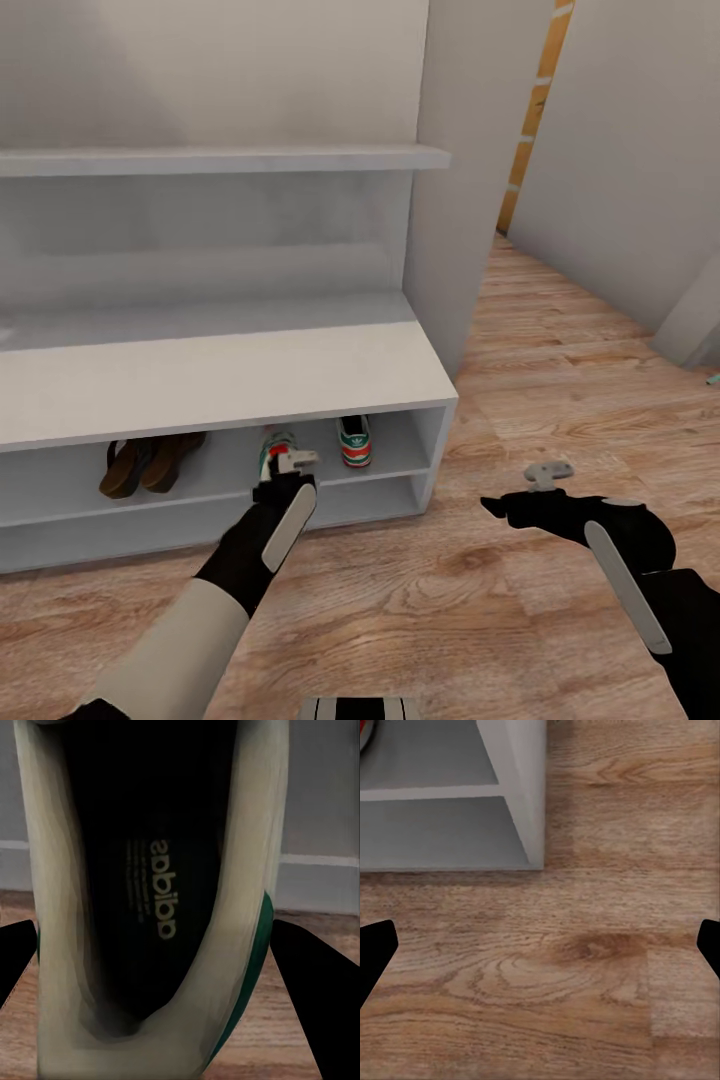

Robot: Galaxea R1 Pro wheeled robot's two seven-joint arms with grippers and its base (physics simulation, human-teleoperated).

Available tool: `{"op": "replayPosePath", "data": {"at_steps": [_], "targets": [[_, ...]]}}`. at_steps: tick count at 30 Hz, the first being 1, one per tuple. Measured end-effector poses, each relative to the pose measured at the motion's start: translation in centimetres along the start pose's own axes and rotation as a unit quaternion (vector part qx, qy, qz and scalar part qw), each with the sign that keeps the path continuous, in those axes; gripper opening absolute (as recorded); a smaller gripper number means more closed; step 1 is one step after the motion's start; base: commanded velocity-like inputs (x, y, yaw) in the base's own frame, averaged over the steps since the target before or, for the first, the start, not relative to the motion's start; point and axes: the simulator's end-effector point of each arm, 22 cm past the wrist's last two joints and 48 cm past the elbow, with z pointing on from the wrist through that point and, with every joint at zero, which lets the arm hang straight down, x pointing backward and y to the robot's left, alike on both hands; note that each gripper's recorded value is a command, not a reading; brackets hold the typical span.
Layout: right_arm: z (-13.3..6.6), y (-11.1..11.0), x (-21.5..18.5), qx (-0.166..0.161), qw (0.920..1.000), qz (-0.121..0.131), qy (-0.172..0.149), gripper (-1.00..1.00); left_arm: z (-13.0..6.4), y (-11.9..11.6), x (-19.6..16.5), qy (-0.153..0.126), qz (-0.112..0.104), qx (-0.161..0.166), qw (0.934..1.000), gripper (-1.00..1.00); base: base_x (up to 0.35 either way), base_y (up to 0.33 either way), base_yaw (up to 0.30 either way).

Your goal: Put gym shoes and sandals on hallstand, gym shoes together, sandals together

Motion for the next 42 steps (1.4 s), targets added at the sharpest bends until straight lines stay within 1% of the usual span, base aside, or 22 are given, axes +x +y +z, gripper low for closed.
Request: {"op": "replayPosePath", "data": {"at_steps": [4,10,19,26,39,42], "targets": [[-0.03,-0.07,-0.06,0.0,1.0,0.0,-0.001,1.0,0.13,-0.49,0.45,-0.003,0.011,-0.001,0.9999,-1.0,0.038,-0.03,0.0],[-0.05,-0.12,-0.14,0.001,1.0,0.001,-0.001,1.0,0.23,-0.65,0.72,-0.003,0.016,-0.002,0.9999,-1.0,0.202,-0.155,0.0],[-0.06,-0.11,-0.14,0.0,1.0,0.001,-0.001,1.0,0.27,-0.59,0.74,-0.004,0.018,-0.003,0.9998,-1.0,0.068,-0.045,0.0],[-0.06,-0.11,-0.11,0.0,1.0,0.001,-0.001,1.0,0.31,-0.55,0.8,-0.003,0.018,-0.003,0.9998,-1.0,0.193,-0.002,0.0],[-0.05,-0.09,-0.08,0.0,1.0,0.001,-0.001,1.0,0.37,-0.43,0.83,-0.003,0.018,-0.004,0.9998,-1.0,0.02,0.0,0.0],[-0.05,-0.1,-0.05,0.0,1.0,0.001,-0.001,1.0,0.38,-0.43,0.83,-0.003,0.018,-0.004,0.9998,-1.0,0.145,0.0,0.0]]}}
